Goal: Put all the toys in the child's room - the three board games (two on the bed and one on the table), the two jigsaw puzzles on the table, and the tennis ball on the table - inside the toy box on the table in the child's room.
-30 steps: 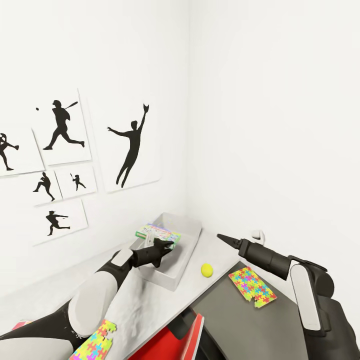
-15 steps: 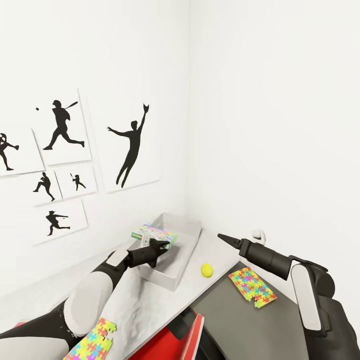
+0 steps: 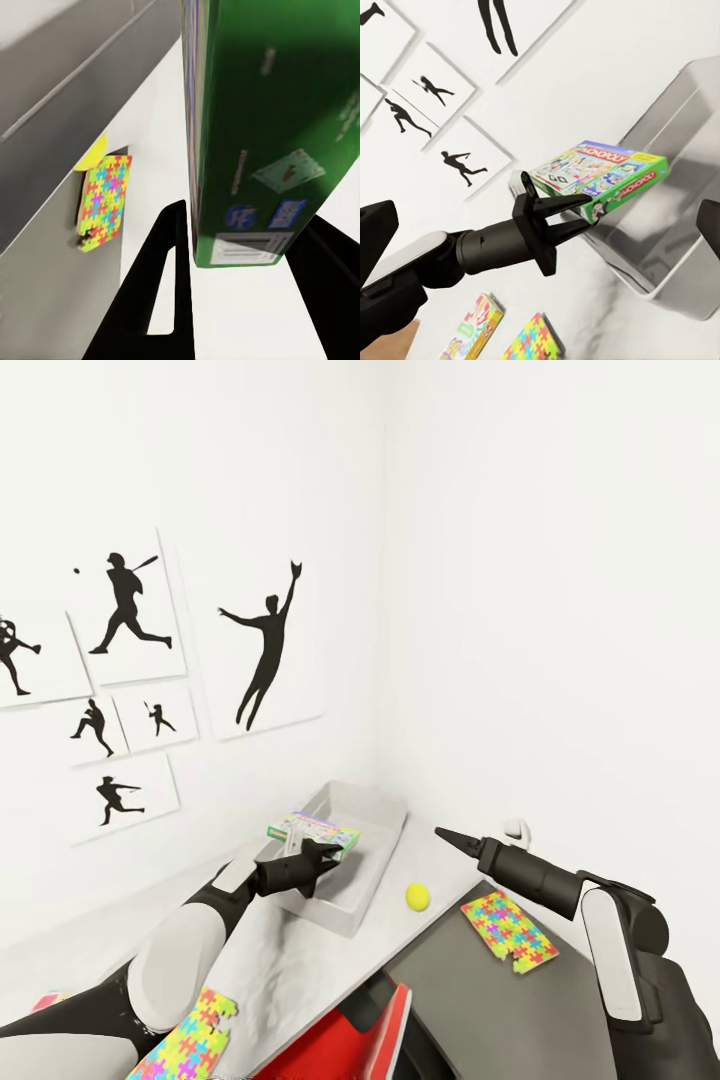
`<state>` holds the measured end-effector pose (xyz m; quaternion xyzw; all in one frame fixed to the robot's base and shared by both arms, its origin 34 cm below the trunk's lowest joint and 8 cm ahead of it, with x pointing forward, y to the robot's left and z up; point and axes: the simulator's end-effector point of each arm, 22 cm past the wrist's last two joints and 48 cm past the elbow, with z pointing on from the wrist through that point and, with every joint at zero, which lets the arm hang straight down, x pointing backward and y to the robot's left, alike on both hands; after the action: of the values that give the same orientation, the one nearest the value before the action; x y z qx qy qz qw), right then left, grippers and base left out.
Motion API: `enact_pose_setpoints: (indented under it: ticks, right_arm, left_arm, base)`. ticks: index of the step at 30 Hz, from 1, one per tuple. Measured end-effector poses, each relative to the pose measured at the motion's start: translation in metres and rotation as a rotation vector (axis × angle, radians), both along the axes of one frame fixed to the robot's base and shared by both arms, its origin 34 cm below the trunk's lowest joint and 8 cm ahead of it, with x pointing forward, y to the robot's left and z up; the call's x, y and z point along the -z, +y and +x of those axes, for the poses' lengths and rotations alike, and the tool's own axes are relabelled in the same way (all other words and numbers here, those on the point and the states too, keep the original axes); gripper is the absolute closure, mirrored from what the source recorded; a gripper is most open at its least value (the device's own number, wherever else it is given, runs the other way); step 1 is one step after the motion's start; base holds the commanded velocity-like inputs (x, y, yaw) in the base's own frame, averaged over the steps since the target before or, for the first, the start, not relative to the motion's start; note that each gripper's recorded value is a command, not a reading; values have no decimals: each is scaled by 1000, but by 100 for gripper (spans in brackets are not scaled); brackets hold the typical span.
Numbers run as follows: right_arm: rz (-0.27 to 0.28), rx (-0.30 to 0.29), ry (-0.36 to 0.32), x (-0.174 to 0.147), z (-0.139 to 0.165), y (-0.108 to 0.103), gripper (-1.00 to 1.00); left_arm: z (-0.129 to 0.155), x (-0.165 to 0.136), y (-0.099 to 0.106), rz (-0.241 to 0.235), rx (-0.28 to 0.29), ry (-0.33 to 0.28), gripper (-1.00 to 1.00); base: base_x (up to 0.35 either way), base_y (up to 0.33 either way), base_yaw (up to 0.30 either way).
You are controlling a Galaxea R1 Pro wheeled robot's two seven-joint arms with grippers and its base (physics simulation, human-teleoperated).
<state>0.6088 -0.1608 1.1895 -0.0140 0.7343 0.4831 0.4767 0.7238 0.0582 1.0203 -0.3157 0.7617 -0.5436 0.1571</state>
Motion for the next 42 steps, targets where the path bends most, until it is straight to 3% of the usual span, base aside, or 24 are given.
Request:
enact_pose_setpoints:
  ticks: [11,23,32,42]
  right_arm:
    - [1,3,17,8,3,-1,-100]
    - [20,-24,3,4,0,3,-100]
    - [37,-41,-10,-1,-3,5,-100]
    - [37,-41,-10,-1,-3,5,-100]
  left_arm:
    - [-2,10,-5,-4,8,23,100]
    - [-23,28,-27,53,87,118,100]
    - [-25,28,-30,54,94,124,100]
    - [-12,7,-31,57,105,94,100]
  base:
    - [0,0,69]
    - [0,0,5]
    - [0,0,0]
    - [0,0,-12]
